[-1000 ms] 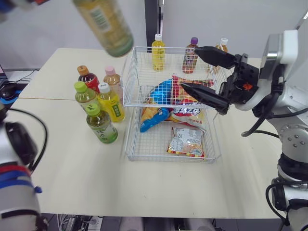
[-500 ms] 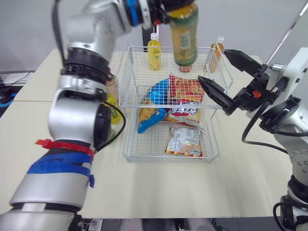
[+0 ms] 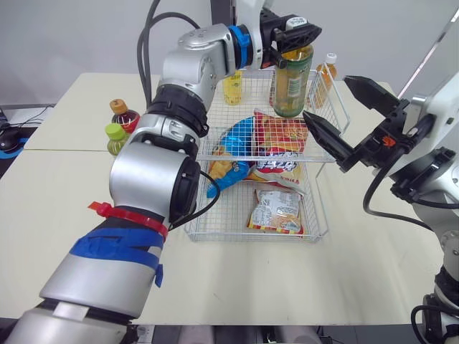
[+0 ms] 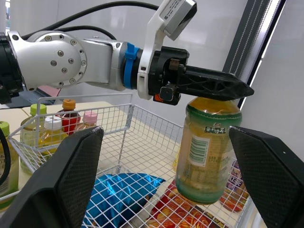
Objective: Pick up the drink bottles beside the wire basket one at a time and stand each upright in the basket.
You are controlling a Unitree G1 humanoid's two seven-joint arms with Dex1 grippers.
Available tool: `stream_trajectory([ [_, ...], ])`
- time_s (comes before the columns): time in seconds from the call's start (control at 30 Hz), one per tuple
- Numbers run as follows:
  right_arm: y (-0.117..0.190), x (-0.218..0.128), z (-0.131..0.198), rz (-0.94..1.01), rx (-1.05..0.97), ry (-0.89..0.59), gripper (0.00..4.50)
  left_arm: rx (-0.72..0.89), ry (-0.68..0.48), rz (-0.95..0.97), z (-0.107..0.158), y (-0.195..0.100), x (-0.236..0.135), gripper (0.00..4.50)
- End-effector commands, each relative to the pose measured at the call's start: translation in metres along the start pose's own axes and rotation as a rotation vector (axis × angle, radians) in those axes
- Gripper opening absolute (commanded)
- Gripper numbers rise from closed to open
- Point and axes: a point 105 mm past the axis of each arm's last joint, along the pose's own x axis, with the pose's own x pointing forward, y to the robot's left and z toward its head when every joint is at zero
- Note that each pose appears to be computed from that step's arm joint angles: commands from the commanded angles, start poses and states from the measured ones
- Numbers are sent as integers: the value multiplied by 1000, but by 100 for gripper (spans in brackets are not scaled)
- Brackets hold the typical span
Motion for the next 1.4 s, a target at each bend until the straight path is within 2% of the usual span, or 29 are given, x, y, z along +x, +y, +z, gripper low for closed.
stream_trajectory([
  [0.03, 2, -2, 15, 8, -48, -41, 450, 59, -66, -17, 28, -4, 2, 287],
  [0.23, 3, 1, 17, 52, -48, -38, 450, 8, -141, -24, 47, 2, -11, 446],
  [0.47, 10, 9, 17, 180, -8, -51, 450, 47, -181, 59, 69, 34, -76, 446],
  [0.63, 23, 19, 18, 359, 69, -72, 450, 131, -187, 255, 88, 56, -161, 446],
  [0.77, 33, 25, 16, 500, 132, -76, 450, 188, -114, 473, 87, 60, -243, 446],
  [0.83, 38, 28, 14, 568, 163, -69, 450, 194, -43, 574, 76, 52, -285, 446],
  [0.93, 44, 30, 9, 653, 205, -55, 450, 156, 53, 638, 54, 27, -326, 446],
  [1.13, 47, 42, 2, 739, 221, -79, 450, -60, 251, 868, -22, -39, -420, 446],
  [1.3, 49, 49, 1, 780, 234, -105, 450, -216, 331, 972, -71, -98, -455, 446],
  [1.4, 51, 49, 1, 792, 232, -108, 450, -234, 340, 990, -78, -106, -457, 446],
])
